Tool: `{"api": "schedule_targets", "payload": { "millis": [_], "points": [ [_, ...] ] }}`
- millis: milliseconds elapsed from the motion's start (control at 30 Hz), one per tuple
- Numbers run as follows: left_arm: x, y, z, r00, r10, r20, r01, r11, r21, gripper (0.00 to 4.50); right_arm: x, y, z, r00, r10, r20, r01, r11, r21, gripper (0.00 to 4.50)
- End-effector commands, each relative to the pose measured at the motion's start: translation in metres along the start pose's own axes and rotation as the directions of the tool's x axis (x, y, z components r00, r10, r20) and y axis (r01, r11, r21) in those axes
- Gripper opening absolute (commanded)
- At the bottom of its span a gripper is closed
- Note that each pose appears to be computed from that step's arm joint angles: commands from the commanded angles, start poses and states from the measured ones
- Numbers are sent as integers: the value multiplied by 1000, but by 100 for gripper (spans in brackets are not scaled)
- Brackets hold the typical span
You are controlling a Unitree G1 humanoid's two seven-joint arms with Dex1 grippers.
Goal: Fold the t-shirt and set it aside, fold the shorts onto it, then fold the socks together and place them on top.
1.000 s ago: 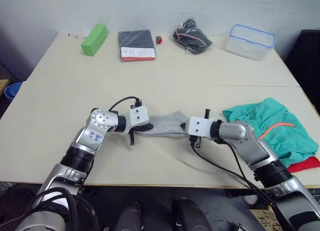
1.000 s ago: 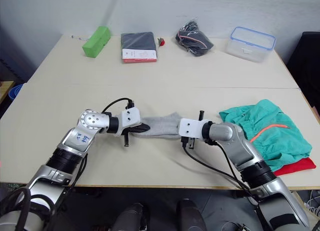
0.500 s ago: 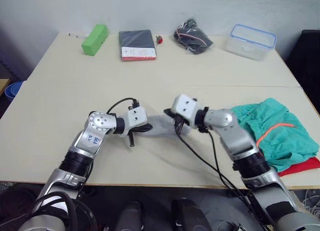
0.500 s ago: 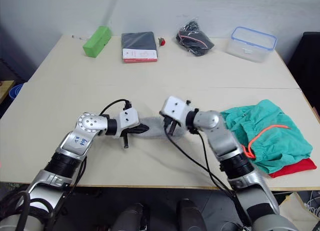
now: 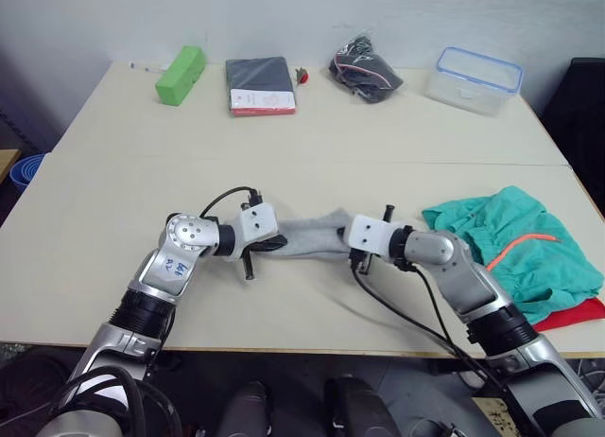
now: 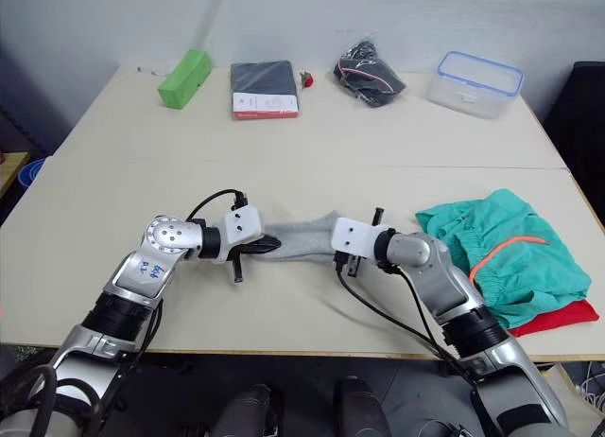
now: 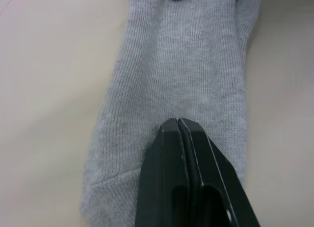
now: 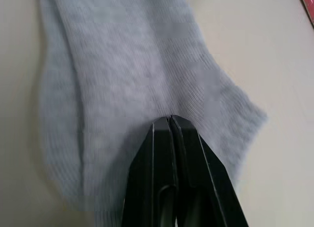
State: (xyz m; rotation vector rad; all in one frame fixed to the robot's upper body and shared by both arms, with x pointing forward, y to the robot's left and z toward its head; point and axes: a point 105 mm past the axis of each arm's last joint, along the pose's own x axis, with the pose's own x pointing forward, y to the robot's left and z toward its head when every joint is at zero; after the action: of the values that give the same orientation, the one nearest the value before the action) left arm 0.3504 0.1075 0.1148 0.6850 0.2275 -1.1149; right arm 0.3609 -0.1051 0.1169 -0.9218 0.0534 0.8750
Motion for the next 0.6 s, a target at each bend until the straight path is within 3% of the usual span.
{"api": "schedule_targets", "payload": {
  "millis": [33,133,233,400,500,600],
  "points": [
    [-6,-6,-25,998,-2,-71,-3,998,-60,3,-4,-11,14,997,-44,69,32,985,167,6],
    [-9,-5,-23,998,18,-54,-22,997,-80,3,0,-13,44,982,-48,183,-5,959,282,6],
    [-15,2,-9,998,68,8,-66,989,-129,3,7,2,59,971,22,236,-87,959,268,6],
    [-32,9,5,989,136,50,-123,971,-207,3,25,28,42,982,122,143,-143,980,142,6],
    [-50,12,7,980,184,70,-155,941,-300,66,33,40,32,982,164,96,-170,983,64,0],
    [-83,10,2,965,252,76,-196,882,-428,163,39,52,26,976,203,84,-208,976,60,0]
  ]
}}
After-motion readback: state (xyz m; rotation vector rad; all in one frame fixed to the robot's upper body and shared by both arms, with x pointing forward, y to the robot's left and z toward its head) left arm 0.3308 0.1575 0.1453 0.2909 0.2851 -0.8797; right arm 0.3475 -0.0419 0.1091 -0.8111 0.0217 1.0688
